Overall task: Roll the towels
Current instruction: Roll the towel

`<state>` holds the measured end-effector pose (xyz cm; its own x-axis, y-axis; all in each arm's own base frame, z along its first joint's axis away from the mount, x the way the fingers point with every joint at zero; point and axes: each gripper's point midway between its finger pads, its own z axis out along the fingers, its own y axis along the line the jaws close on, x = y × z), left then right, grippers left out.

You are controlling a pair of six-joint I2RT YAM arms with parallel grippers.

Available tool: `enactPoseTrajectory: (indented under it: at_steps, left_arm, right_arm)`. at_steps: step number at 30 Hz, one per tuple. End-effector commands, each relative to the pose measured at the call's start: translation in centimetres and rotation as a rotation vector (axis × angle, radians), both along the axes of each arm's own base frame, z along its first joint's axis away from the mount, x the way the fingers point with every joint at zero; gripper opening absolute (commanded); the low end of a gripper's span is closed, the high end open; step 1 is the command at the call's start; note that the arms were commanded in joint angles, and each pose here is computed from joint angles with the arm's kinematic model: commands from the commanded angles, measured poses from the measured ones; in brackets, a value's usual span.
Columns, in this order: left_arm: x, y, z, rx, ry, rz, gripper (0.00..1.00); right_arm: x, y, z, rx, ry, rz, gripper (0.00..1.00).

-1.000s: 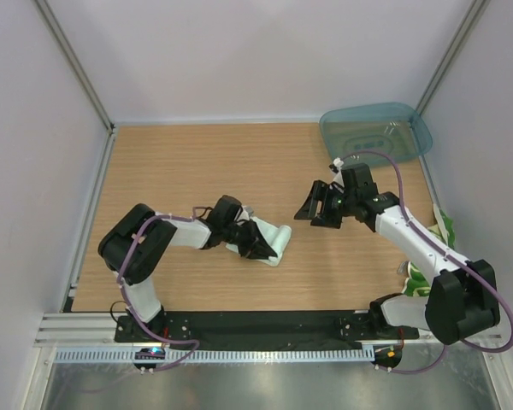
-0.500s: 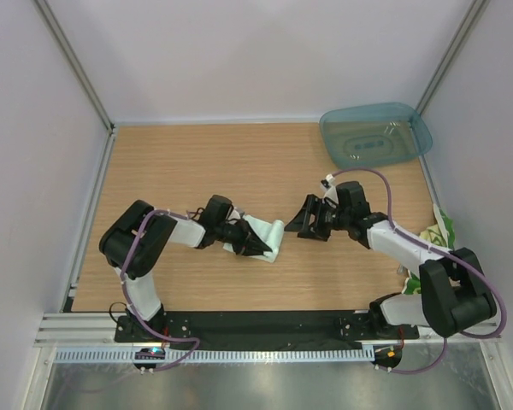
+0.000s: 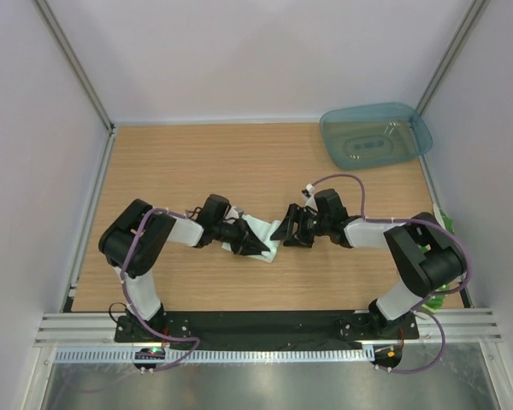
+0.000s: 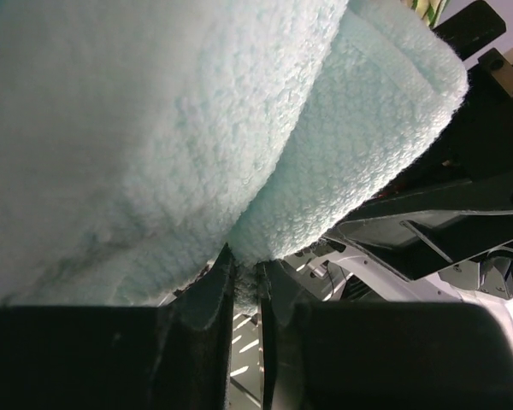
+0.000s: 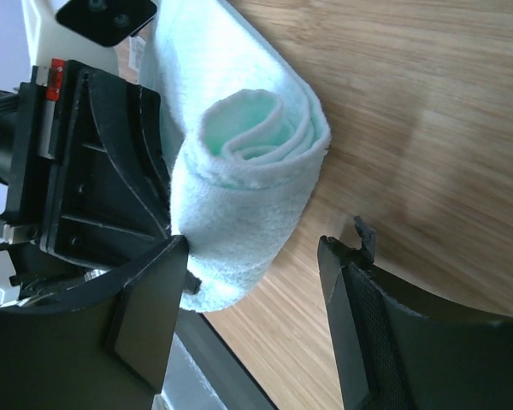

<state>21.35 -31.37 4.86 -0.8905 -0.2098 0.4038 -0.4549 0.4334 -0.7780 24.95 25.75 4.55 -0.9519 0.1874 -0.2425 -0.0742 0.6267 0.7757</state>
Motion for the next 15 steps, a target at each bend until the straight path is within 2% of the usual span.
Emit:
enactPoseTrajectory:
  at_steps: [1,10,15]
  left_arm:
    - [-1.6,1.8,-3.1,0.095,0.177,0.037,0.0]
    - [-1.5,2.2,-3.2,0.102,0.178,0.043,0.01]
    - [-1.0,2.1,-2.7,0.093,0.164,0.045,0.06]
  right_arm:
    - [1.4,0.9,0.5,0.029,-0.071,-0.018,0.69]
    - [1.6,1.8,-0.8,0.038,-0.067,-0.03,0.68]
    - [1.8,2.7,-0.6,0.032,-0.082,-0.012,0.63]
